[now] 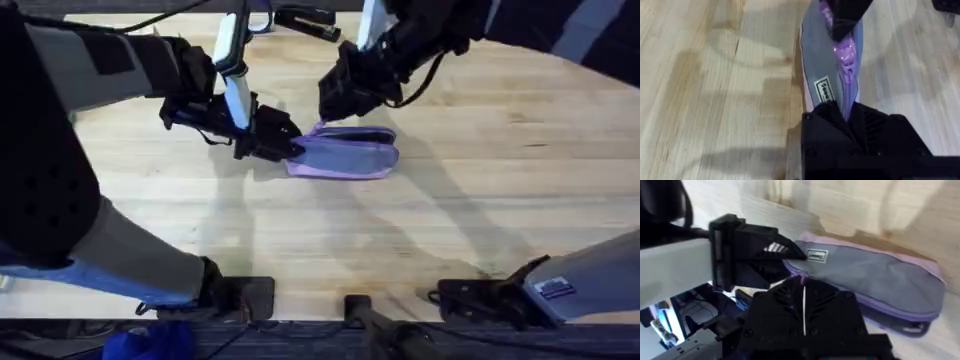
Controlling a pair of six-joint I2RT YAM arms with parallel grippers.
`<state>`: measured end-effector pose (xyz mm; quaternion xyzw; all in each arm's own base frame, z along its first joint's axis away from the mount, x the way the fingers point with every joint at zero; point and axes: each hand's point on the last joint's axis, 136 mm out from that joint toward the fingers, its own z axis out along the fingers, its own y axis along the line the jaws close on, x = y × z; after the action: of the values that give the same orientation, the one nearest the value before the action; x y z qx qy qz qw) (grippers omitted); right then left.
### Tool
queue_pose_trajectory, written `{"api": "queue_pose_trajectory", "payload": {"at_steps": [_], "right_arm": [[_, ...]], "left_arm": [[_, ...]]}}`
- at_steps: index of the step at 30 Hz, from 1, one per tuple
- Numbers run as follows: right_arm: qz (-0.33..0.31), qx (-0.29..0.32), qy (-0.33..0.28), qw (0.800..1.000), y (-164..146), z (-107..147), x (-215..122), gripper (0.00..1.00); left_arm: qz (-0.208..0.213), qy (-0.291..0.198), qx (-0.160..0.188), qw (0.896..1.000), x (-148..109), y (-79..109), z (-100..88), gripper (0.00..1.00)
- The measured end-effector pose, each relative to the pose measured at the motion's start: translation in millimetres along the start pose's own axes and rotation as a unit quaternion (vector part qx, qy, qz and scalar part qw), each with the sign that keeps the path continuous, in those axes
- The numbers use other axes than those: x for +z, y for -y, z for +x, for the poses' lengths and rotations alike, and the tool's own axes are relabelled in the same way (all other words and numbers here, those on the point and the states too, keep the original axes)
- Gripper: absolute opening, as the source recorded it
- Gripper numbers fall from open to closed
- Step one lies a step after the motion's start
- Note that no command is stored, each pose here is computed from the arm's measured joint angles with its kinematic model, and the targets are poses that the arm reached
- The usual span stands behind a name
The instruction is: Unzip the bag, pick up the pens from the table one at a time and place them inside, then zip the bag closed.
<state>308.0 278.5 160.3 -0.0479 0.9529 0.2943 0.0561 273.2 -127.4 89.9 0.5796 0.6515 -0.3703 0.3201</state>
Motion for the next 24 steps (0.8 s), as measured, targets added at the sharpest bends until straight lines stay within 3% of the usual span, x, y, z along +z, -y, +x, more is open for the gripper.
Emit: {"api": "queue_pose_trajectory", "payload": {"at_steps": [24], "right_arm": [[0.057, 0.073, -0.042, 0.995, 85, 5, -38, 0.033]], "left_arm": [[0.0, 0.0, 0.0, 1.0, 0, 0.0, -0.1, 0.043]]}}
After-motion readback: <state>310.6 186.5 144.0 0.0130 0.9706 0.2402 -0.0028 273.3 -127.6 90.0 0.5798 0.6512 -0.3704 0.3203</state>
